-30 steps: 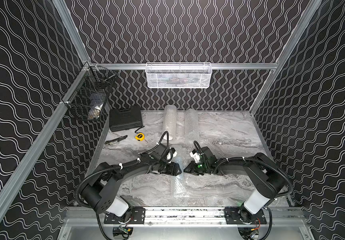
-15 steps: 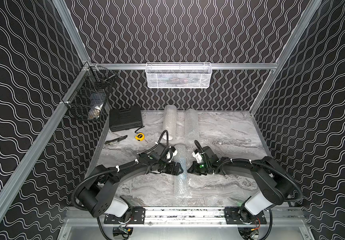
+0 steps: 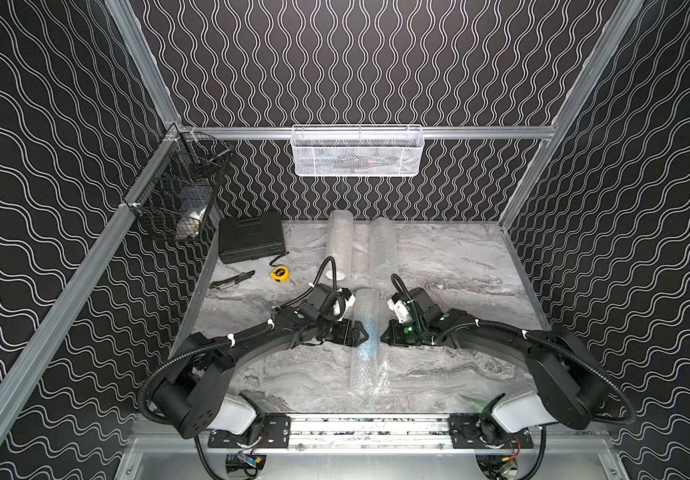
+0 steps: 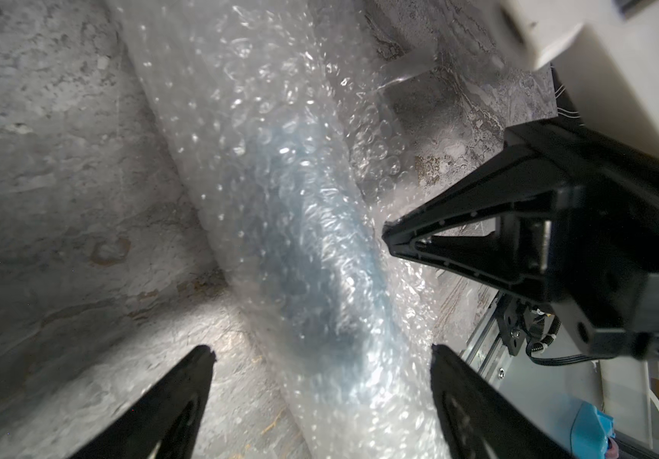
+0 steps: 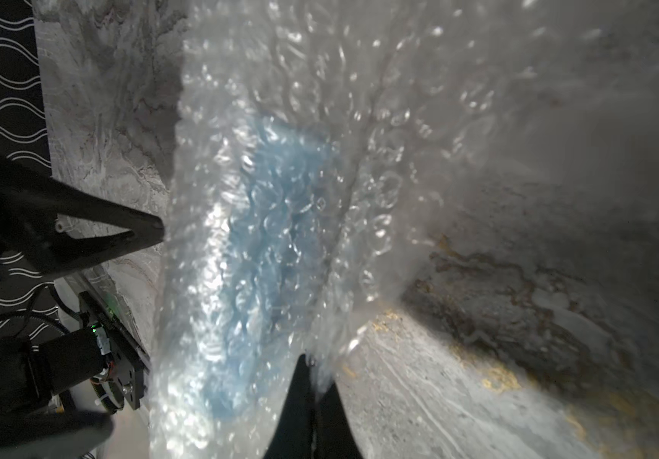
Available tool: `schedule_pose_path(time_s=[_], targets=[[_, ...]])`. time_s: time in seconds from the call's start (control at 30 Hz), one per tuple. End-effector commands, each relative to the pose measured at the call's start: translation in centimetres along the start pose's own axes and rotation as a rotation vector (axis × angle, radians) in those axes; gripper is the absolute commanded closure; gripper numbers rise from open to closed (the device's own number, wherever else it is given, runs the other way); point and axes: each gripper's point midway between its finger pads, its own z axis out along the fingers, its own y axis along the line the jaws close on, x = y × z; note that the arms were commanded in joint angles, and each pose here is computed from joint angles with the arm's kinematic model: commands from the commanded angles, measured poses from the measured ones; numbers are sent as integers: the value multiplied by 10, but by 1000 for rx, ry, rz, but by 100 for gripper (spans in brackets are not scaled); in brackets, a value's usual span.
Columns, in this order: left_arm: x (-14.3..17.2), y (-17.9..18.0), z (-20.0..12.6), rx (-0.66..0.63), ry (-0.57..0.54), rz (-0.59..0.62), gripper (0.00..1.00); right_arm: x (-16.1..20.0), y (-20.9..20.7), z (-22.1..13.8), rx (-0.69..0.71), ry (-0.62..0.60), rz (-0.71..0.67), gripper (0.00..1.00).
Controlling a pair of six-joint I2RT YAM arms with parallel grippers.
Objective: Unwrap the vase from the bubble wrap
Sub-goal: Unwrap the bubble wrap at the center of the board.
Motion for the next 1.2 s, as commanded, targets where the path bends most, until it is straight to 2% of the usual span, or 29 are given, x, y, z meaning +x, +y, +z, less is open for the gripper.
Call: schedule_pose_path(time_s=[0.0,0.5,0.83,1.0,1.17], targets=[[-2,-3,4,34,-10,-8,12,1,-1,-7,29,5,-34,100],[19,-8,16,136,34,-84,19,-17,3,-21,92,-38,-95,100],[5,15,-2,-73,-22,-42,14,-28,10,-33,109,-70,-126,100],[-2,16,-2,-82,-44,-48,13,-31,13,-40,110,-85,-138,100],[2,15,6,-56,-18,-63,14,-33,14,-46,122,-101,-144,100]])
